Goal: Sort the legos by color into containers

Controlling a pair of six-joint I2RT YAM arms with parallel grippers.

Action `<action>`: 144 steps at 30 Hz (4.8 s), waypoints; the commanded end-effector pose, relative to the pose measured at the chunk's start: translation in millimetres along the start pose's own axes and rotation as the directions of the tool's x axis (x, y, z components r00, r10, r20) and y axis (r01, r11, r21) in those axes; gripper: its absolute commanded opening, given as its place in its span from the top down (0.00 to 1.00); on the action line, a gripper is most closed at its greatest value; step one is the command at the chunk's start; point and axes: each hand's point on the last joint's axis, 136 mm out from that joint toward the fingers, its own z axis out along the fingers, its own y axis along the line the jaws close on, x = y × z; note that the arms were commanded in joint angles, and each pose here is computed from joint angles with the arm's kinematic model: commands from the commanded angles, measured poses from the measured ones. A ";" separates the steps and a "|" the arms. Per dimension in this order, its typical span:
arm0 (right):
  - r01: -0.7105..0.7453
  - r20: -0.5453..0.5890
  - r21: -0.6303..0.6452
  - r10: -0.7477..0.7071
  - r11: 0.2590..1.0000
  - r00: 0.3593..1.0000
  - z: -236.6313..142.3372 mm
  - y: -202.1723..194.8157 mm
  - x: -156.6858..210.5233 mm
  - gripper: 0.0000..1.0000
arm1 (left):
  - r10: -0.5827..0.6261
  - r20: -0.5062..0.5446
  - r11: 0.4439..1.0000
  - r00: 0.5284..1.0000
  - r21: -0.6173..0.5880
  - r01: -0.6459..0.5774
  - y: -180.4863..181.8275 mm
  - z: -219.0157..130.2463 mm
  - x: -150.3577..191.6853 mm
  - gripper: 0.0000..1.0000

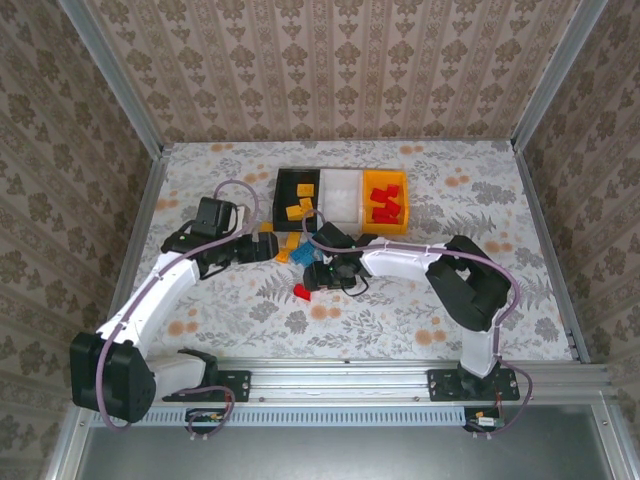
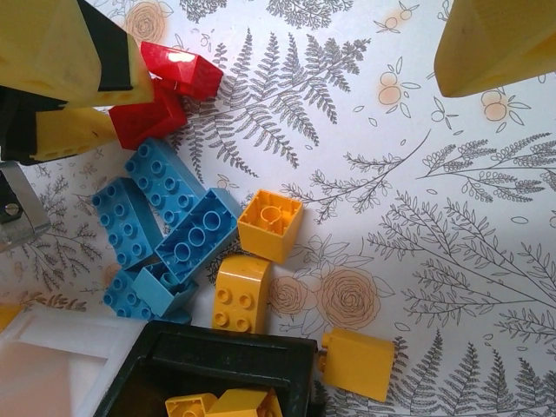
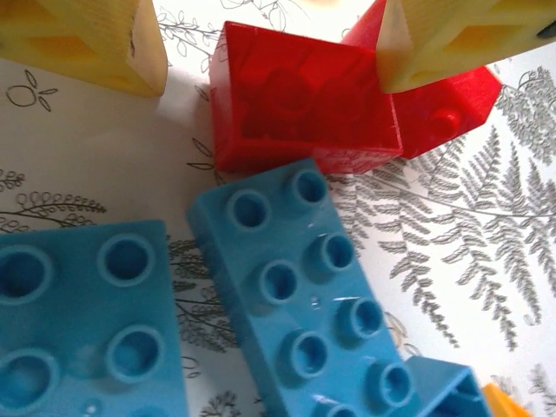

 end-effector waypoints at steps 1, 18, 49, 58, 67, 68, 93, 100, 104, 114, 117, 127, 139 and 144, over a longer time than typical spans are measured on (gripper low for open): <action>-0.035 0.004 0.078 0.035 0.996 0.999 1.3 -9.8 -3.6 0.35 | -0.011 0.013 0.999 1.000 0.031 0.010 -3.0 -2.9 -0.5 0.00; -0.075 0.048 0.253 0.065 0.965 0.997 -36.7 -75.4 11.1 0.42 | -0.020 0.000 0.998 1.000 0.060 0.020 -7.1 1.9 1.3 0.00; 0.028 -0.038 0.238 -0.020 0.971 0.999 -17.8 -70.7 4.7 0.37 | -0.045 -0.016 0.999 0.999 0.027 0.046 10.3 -2.1 18.0 0.00; 0.025 -0.014 0.256 -0.023 0.966 1.000 -26.2 -74.0 2.9 0.47 | -0.053 -0.011 0.998 0.999 0.036 0.053 9.4 -2.1 16.1 0.00; -0.017 0.068 0.243 0.000 0.970 0.998 -60.7 -80.1 -14.0 0.47 | -0.053 -0.009 0.998 0.999 0.040 0.054 8.6 -1.6 15.1 0.00; -0.024 0.078 0.240 0.006 0.970 0.997 -66.0 -82.0 -17.3 0.47 | -0.053 -0.009 0.998 0.999 0.039 0.054 8.8 -1.4 15.5 0.00; -0.219 0.309 0.198 0.151 0.955 0.939 -134.6 -168.8 -193.2 0.48 | -0.071 -0.034 0.997 0.997 0.033 0.072 20.4 4.0 20.9 0.00; -0.227 0.317 0.207 0.154 0.952 0.936 -120.0 -180.8 -226.1 0.45 | -0.066 -0.073 0.997 0.995 0.040 0.069 19.9 11.8 25.8 0.00; -0.216 0.310 0.214 0.143 0.953 0.940 -116.1 -182.6 -238.2 0.34 | -0.050 -0.081 0.997 0.995 0.047 0.054 15.1 14.1 27.4 0.00; -0.149 0.351 0.181 0.078 0.972 0.933 -146.4 -154.1 -206.0 0.28 | -0.034 -0.088 0.998 0.996 0.043 0.038 4.5 23.8 26.5 0.00; -0.051 0.323 0.134 0.005 0.990 0.946 -142.5 -122.3 -173.0 0.29 | -0.047 -0.063 0.997 0.997 0.055 0.051 3.1 21.0 22.1 0.00; 0.199 0.093 0.030 -0.201 0.980 0.975 -68.2 -33.5 -88.1 0.32 | -0.198 -0.032 0.960 0.980 0.198 0.200 3.9 19.2 21.6 0.00; 0.205 -0.033 0.110 -0.203 0.973 0.979 -13.1 -29.5 -82.6 0.36 | -0.219 -0.015 0.956 0.976 0.197 0.217 12.5 9.1 30.5 0.00; 0.195 -0.043 0.133 -0.191 0.972 0.981 -5.0 -34.1 -84.1 0.38 | -0.224 -0.017 0.953 0.974 0.204 0.223 14.5 9.8 31.1 0.00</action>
